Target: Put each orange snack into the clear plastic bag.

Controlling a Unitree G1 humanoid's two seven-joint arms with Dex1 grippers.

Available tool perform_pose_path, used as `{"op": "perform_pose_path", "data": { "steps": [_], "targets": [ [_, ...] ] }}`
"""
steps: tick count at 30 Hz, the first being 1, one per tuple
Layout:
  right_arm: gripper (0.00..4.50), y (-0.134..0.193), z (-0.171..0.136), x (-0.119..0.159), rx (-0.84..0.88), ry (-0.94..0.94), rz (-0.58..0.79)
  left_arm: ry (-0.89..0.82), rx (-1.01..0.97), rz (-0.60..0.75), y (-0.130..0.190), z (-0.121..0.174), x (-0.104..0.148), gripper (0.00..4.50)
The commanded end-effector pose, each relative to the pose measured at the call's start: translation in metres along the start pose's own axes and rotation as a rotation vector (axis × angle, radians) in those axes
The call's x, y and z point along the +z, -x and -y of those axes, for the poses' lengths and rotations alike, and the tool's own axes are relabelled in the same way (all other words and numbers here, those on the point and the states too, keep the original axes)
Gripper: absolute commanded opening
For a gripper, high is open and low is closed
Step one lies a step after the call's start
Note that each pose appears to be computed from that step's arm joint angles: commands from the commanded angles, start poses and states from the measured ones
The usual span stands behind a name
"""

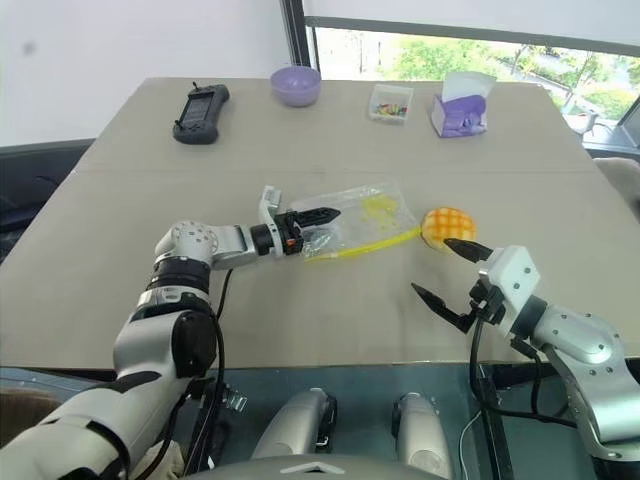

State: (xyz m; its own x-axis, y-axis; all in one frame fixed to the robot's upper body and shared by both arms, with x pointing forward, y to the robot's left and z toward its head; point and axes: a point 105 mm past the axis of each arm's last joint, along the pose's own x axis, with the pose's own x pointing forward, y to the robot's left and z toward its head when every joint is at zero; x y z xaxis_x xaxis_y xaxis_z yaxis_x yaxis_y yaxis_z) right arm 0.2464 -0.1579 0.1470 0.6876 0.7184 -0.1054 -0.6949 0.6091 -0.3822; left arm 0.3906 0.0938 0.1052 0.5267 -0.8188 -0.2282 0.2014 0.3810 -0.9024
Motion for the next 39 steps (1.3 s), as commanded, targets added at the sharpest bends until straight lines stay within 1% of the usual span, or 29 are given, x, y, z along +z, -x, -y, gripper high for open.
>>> {"op": "perform_pose_path", "data": {
  "steps": [1, 2, 5, 6, 7, 9, 13, 15, 20, 21, 23, 25, 27, 30, 34, 36, 39],
  "targets": [
    [4.5, -0.001, 0.001, 0.007, -0.011, 0.06, 0.021, 0.055, 0.059, -0.024, -0.002, -0.013, -0.009, 2.37],
    [4.5, -0.003, 0.001, 0.005, -0.009, 0.078, 0.015, 0.064, 0.057, -0.021, -0.001, -0.012, -0.008, 1.88],
    [4.5, -0.011, 0.0, -0.001, 0.01, 0.142, -0.011, 0.092, 0.04, -0.004, 0.006, -0.003, -0.001, 0.66],
    [4.5, -0.015, 0.001, -0.003, 0.008, 0.185, -0.029, 0.103, 0.028, 0.001, 0.01, 0.003, 0.003, 0.3],
    [4.5, -0.019, 0.003, -0.005, 0.0, 0.228, -0.045, 0.109, 0.019, 0.006, 0.012, 0.008, 0.006, 0.05],
    [4.5, -0.033, 0.005, -0.008, -0.01, 0.325, -0.059, 0.116, -0.004, 0.018, 0.018, 0.023, 0.014, 0.05],
    [4.5, -0.071, 0.01, -0.012, -0.009, 0.47, -0.053, 0.09, -0.038, 0.029, 0.032, 0.056, 0.028, 0.05],
    [4.5, -0.086, 0.008, -0.017, -0.002, 0.522, -0.042, 0.082, -0.034, 0.048, 0.038, 0.065, 0.034, 0.05],
    [4.5, -0.119, 0.004, -0.044, 0.017, 0.633, -0.065, 0.089, -0.046, 0.131, 0.047, 0.084, 0.052, 0.05],
    [4.5, -0.128, 0.001, -0.045, 0.009, 0.648, -0.064, 0.087, -0.047, 0.137, 0.048, 0.086, 0.053, 0.05],
    [4.5, -0.145, -0.004, -0.038, -0.021, 0.669, -0.044, 0.084, -0.045, 0.144, 0.048, 0.088, 0.053, 0.05],
    [4.5, -0.16, 0.004, -0.019, -0.098, 0.707, -0.014, 0.075, -0.041, 0.146, 0.05, 0.088, 0.051, 0.05],
    [4.5, -0.168, 0.012, -0.003, -0.149, 0.734, 0.009, 0.081, -0.035, 0.155, 0.053, 0.086, 0.05, 0.05],
    [4.5, -0.171, 0.019, 0.012, -0.183, 0.761, 0.034, 0.082, -0.031, 0.162, 0.056, 0.084, 0.048, 0.05],
    [4.5, -0.166, 0.028, 0.027, -0.231, 0.787, 0.051, 0.083, -0.017, 0.175, 0.06, 0.081, 0.047, 0.05],
    [4.5, -0.163, 0.029, 0.031, -0.232, 0.791, 0.058, 0.088, -0.02, 0.181, 0.062, 0.081, 0.047, 0.05],
    [4.5, -0.165, 0.027, 0.029, -0.215, 0.792, 0.057, 0.089, -0.027, 0.175, 0.06, 0.082, 0.044, 0.05]
  ]
}}
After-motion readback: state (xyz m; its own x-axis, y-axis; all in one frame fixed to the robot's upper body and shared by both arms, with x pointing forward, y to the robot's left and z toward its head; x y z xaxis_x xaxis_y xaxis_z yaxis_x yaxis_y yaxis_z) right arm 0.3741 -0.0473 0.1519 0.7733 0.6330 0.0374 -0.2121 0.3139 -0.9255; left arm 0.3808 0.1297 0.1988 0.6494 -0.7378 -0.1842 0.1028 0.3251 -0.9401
